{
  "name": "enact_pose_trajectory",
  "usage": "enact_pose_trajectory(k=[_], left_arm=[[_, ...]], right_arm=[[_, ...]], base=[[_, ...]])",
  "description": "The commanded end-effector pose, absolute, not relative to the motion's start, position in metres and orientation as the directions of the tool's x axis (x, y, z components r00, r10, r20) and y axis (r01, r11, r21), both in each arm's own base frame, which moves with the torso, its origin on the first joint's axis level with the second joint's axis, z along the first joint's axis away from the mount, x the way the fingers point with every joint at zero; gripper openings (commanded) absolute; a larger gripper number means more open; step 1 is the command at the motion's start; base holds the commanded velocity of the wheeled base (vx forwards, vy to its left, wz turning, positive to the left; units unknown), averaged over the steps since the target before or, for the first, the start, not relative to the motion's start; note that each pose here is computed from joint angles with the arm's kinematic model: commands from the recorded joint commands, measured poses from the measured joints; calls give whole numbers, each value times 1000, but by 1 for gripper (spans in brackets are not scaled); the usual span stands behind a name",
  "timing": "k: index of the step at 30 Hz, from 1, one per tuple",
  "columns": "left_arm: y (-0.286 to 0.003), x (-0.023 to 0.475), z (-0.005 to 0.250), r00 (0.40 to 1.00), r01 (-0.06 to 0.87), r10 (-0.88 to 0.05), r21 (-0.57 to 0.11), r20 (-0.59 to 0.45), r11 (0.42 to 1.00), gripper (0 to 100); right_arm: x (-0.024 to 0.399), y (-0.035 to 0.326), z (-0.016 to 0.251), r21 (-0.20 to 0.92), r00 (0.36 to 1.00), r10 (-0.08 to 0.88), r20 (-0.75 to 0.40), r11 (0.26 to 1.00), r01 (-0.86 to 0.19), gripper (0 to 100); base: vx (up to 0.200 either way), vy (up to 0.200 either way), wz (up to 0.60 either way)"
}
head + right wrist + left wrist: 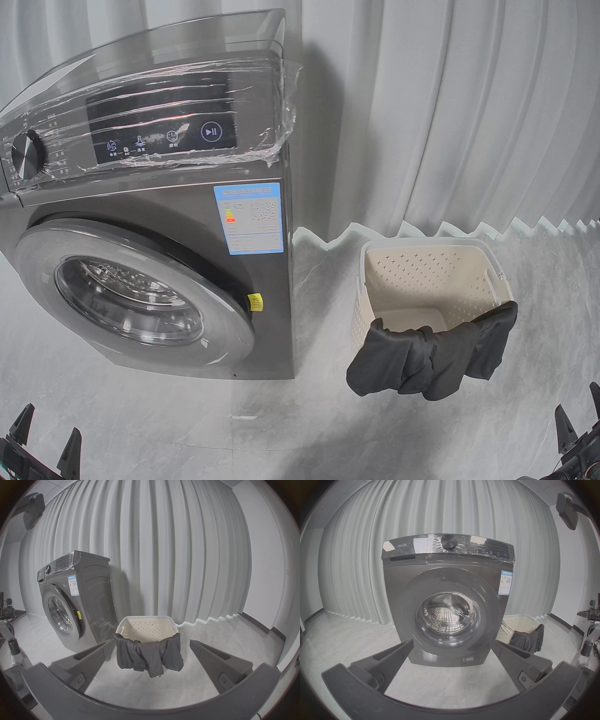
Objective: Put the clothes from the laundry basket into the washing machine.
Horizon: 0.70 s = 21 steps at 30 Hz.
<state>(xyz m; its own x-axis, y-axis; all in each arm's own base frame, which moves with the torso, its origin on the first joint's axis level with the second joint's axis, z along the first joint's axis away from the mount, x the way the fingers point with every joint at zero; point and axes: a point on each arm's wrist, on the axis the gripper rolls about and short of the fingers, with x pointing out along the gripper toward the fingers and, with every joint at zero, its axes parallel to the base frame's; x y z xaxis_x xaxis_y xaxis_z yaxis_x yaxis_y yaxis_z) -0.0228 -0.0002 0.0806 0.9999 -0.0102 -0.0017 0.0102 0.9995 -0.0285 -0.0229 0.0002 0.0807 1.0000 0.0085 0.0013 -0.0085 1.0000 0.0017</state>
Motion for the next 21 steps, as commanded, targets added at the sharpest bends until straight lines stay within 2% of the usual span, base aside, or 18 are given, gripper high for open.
enact_pose_trajectory(k=[1,21], left_arm=[[0,-23,76,1000,11,-11,-29,0,1000,100],[0,-23,76,1000,11,-11,-29,0,1000,100]], right_arm=[[-23,0,75,2,1000,9,0,1000,-9,100],[-23,0,75,2,1000,9,0,1000,-9,100]], base=[[0,200,0],[0,200,0]])
